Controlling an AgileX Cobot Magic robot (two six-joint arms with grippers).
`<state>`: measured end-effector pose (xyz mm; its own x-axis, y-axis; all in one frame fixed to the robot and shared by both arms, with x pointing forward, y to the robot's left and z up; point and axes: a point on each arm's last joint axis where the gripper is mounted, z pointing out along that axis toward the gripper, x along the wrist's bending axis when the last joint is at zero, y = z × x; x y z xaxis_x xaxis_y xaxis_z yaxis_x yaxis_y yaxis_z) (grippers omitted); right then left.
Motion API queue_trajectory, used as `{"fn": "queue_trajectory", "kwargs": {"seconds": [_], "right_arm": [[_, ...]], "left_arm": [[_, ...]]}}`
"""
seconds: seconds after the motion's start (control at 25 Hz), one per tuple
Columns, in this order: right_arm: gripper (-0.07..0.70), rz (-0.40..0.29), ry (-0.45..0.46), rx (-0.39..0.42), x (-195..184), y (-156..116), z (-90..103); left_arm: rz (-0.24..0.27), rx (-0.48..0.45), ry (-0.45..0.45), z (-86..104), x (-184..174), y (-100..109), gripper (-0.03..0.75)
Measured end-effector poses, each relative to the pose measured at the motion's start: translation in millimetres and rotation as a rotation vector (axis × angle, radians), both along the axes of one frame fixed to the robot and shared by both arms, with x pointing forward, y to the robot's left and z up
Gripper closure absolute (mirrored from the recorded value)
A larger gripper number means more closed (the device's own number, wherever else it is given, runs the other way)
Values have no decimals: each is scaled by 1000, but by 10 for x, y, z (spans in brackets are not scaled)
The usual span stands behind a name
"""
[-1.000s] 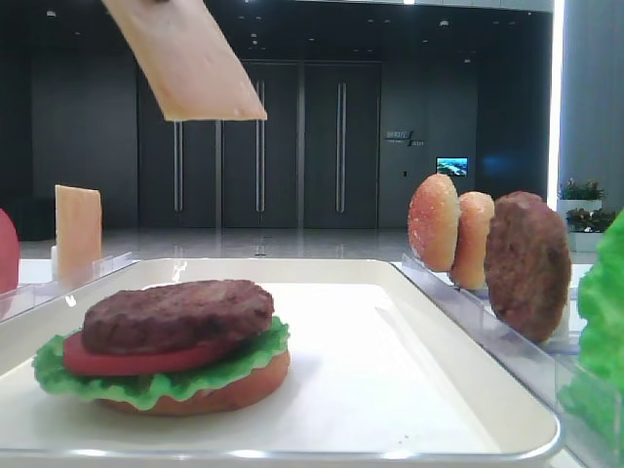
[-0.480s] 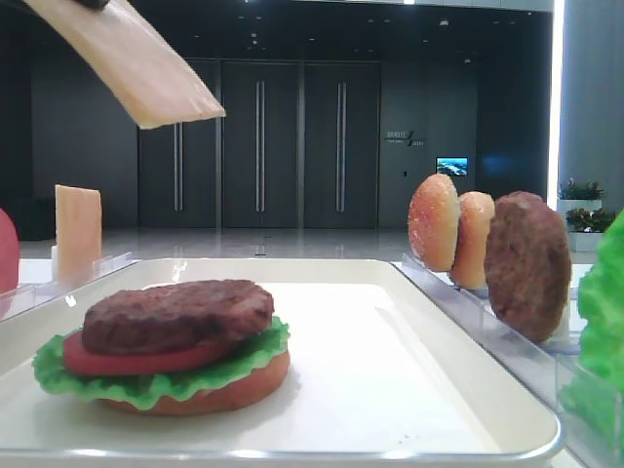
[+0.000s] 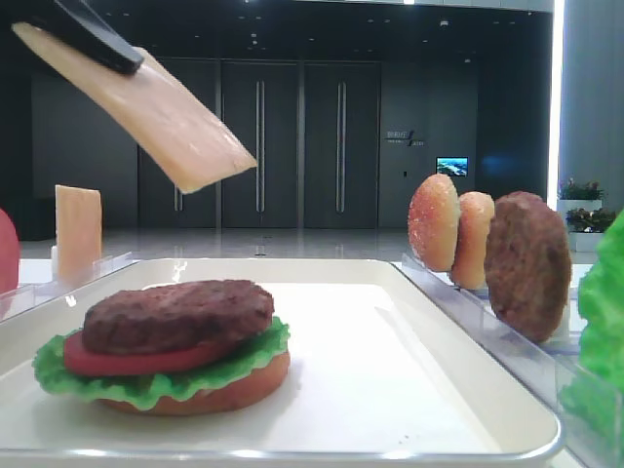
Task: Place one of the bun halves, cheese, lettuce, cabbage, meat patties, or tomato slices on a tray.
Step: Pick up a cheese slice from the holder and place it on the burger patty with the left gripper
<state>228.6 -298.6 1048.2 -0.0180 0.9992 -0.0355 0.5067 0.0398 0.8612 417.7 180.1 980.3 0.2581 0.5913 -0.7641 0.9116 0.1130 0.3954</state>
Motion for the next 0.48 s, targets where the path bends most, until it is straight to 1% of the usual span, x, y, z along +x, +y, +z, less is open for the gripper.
{"fn": "queue_trajectory", "kwargs": {"seconds": [0.16, 0.2, 0.4, 0.48], "right_arm": [[313, 0, 0, 0, 0, 0, 0], [313, 0, 0, 0, 0, 0, 0], [313, 0, 0, 0, 0, 0, 0], [313, 0, 0, 0, 0, 0, 0]], "left_arm": [[-39, -43, 35, -141, 70, -68, 692], [-42, -50, 50, -186, 90, -81, 692], [-75, -39, 114, -415, 143, -117, 692], [-87, -37, 129, -468, 148, -125, 692]]}}
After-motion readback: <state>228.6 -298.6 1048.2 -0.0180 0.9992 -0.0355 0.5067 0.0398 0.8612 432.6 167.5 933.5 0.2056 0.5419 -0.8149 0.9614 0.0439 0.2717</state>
